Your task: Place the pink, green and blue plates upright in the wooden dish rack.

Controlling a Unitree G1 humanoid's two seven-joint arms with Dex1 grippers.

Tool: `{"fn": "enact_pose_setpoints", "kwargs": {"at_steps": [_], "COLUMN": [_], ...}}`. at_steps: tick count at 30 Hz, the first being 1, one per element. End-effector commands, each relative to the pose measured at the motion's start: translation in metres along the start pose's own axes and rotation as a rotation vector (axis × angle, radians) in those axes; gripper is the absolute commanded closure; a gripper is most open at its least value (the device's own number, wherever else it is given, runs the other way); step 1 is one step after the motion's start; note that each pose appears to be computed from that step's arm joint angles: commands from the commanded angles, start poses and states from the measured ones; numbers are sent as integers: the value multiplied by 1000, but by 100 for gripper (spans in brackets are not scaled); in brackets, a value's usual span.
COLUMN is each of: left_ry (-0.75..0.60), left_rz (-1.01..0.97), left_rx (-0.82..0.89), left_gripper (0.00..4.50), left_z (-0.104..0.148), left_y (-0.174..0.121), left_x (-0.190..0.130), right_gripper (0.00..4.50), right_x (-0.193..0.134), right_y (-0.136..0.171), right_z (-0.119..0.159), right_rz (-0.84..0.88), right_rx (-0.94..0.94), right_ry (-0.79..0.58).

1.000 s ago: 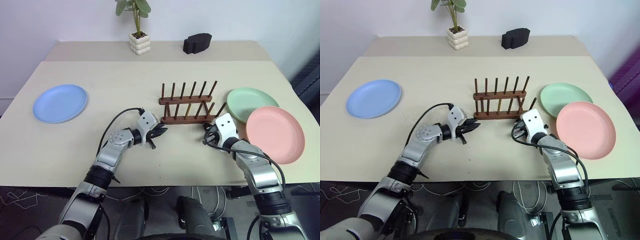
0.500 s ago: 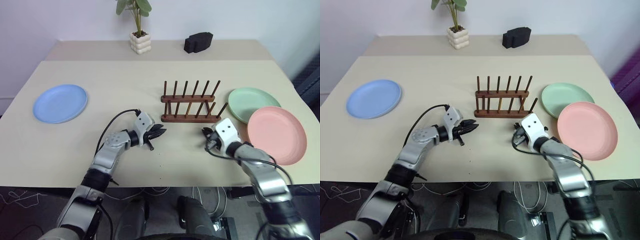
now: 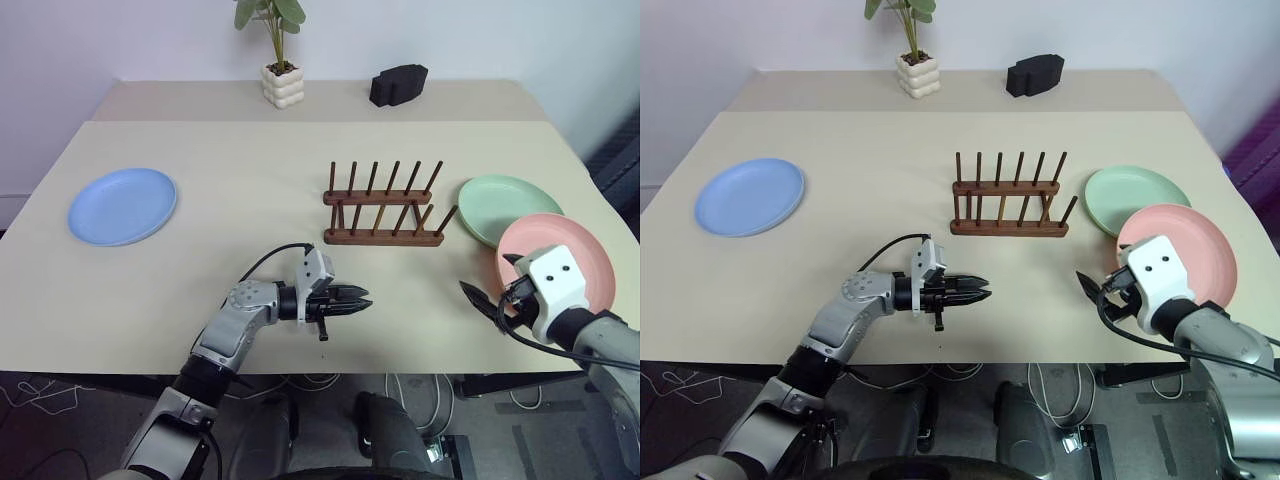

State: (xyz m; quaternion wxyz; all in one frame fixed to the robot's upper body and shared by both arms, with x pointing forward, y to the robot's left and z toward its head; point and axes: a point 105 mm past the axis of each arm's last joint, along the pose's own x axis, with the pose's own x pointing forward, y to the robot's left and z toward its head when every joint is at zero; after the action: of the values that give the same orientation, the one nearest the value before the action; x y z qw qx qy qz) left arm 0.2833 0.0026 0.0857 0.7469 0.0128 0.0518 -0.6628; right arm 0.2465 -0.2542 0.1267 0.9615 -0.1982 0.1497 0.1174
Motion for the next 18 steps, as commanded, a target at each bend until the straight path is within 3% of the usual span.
{"fn": "enact_pose_setpoints", "kwargs": {"at_steps": [1, 6, 7, 9, 16, 18], "left_ry": [-33, -43, -44, -42, -55, -54], "left_rz": [-36, -11, -3, 20, 90, 88], "left_rx": [32, 64, 73, 91, 123, 116], "left_gripper": [357, 357, 357, 357, 357, 357], "left_z": [11, 14, 14, 15, 16, 15], "left_y": [-3, 1, 2, 4, 10, 9], "left_x": [5, 0, -1, -5, -10, -9], "right_gripper": [6, 6, 30, 86, 445, 445], "right_x": [-1, 12, 14, 18, 24, 23], "right_y": [-14, -20, -22, -24, -23, -23], "right_z": [-10, -30, -33, -37, -32, -31], "right_rz": [-100, -141, -147, -156, -144, -146], "right_rx": [13, 24, 20, 11, -21, -26], "right_ry": [29, 81, 92, 101, 84, 81]}}
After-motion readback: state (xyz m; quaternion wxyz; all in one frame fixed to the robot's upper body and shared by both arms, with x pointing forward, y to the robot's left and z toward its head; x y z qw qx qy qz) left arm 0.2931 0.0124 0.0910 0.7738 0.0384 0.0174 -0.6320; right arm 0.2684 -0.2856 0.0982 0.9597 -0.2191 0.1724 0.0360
